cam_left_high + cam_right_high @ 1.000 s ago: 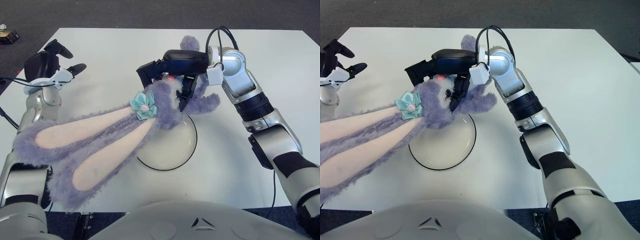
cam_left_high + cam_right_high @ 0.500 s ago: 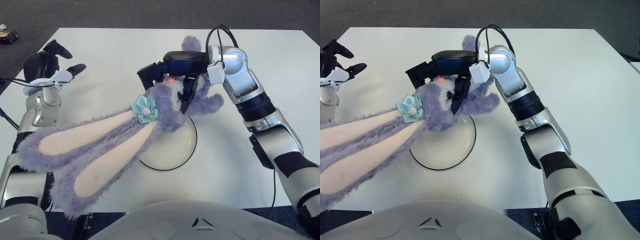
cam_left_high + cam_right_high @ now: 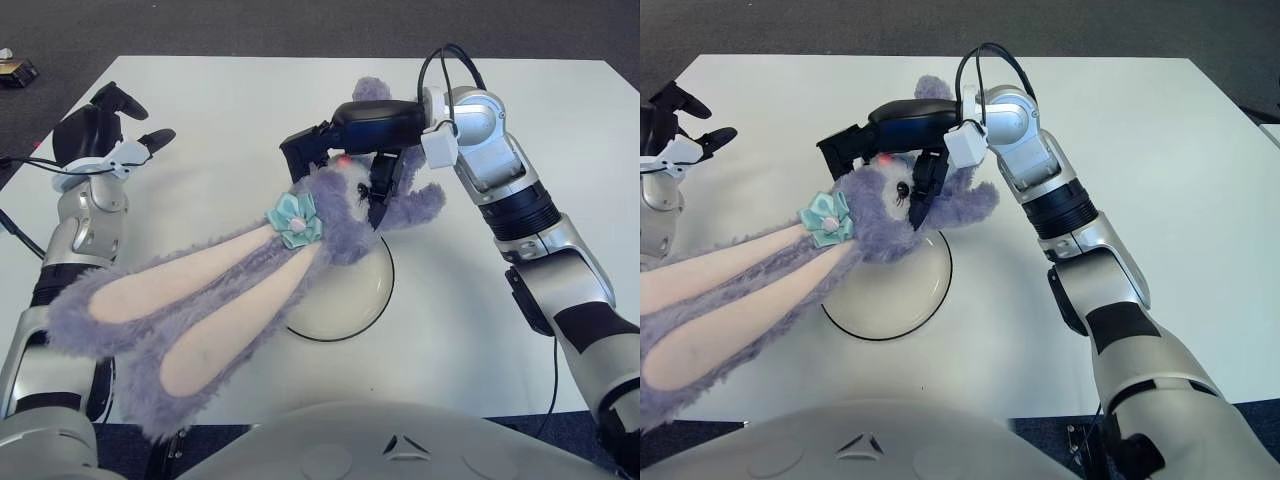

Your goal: Put the doll into the plate.

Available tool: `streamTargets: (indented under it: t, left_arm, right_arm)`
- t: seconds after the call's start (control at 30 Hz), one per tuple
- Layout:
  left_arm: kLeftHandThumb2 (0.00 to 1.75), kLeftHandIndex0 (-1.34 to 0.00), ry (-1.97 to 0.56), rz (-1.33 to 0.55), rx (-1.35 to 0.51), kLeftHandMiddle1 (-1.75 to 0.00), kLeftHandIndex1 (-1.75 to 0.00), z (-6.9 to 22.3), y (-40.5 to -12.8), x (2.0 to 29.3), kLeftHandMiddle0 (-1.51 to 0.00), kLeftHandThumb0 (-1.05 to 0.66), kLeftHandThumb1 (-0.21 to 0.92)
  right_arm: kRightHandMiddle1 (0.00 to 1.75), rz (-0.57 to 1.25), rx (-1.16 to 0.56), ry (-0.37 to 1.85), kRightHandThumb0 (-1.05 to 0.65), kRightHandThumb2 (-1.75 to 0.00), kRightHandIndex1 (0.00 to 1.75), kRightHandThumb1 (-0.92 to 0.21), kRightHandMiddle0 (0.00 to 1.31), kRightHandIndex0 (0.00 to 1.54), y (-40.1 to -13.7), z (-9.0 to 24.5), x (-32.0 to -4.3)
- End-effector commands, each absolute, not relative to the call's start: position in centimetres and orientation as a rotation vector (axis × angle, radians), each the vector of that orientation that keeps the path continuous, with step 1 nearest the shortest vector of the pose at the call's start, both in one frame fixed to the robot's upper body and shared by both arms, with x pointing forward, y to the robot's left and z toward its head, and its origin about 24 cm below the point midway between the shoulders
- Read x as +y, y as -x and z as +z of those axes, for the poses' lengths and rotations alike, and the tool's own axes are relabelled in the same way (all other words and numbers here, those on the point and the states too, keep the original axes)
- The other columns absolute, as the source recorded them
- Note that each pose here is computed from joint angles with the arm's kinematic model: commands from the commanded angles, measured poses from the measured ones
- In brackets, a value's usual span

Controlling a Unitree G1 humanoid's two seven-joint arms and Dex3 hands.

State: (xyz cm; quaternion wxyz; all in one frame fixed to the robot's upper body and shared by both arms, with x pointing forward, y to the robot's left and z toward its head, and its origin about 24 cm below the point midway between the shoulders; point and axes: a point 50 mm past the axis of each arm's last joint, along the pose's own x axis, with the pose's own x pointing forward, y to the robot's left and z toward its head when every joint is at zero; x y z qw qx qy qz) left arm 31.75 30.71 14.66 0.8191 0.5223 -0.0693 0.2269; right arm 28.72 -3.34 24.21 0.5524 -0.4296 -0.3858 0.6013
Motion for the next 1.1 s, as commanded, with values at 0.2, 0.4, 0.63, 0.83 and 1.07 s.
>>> streamTargets:
  t: [0.2, 0.4, 0.63, 0.83, 1.07]
  left_arm:
    - [0.21, -0.54, -1.125, 0.479, -0.151, -1.52, -1.39, 14.9, -31.9, 30.4, -0.69, -0.37, 0.92]
    - [0.21, -0.54, -1.126, 0.477, -0.153, -1.52, -1.39, 14.9, -32.0, 30.2, -0.69, -0.37, 0.92]
    - [0.21, -0.54, -1.124, 0.474, -0.152, -1.52, -1.39, 14.8, -32.0, 30.1, -0.69, -0.37, 0.92]
    - [0.21, -0.54, -1.124, 0.473, -0.150, -1.52, -1.39, 14.8, -32.0, 30.0, -0.69, -0.37, 0.92]
    - [0.21, -0.53, -1.124, 0.471, -0.148, -1.53, -1.40, 14.8, -32.1, 29.9, -0.68, -0.37, 0.92]
  right_arm:
    - [1.41, 1.428, -0.967, 1.052, -0.01, -0.22, 1.27, -0.92, 0.39, 0.59, -27.8, 25.1, -3.6]
    - [1.44, 1.426, -0.987, 1.137, -0.01, -0.21, 1.22, -0.92, 0.38, 0.61, -26.8, 25.6, -3.9]
    - [1.51, 1.435, -0.990, 1.161, -0.01, -0.24, 1.21, -0.92, 0.35, 0.59, -26.3, 25.6, -4.1]
    - [1.56, 1.447, -1.017, 1.147, -0.01, -0.25, 1.19, -0.92, 0.35, 0.56, -25.9, 25.1, -4.1]
    - [1.57, 1.453, -1.045, 1.053, -0.01, -0.26, 1.19, -0.92, 0.34, 0.55, -26.2, 24.3, -4.1]
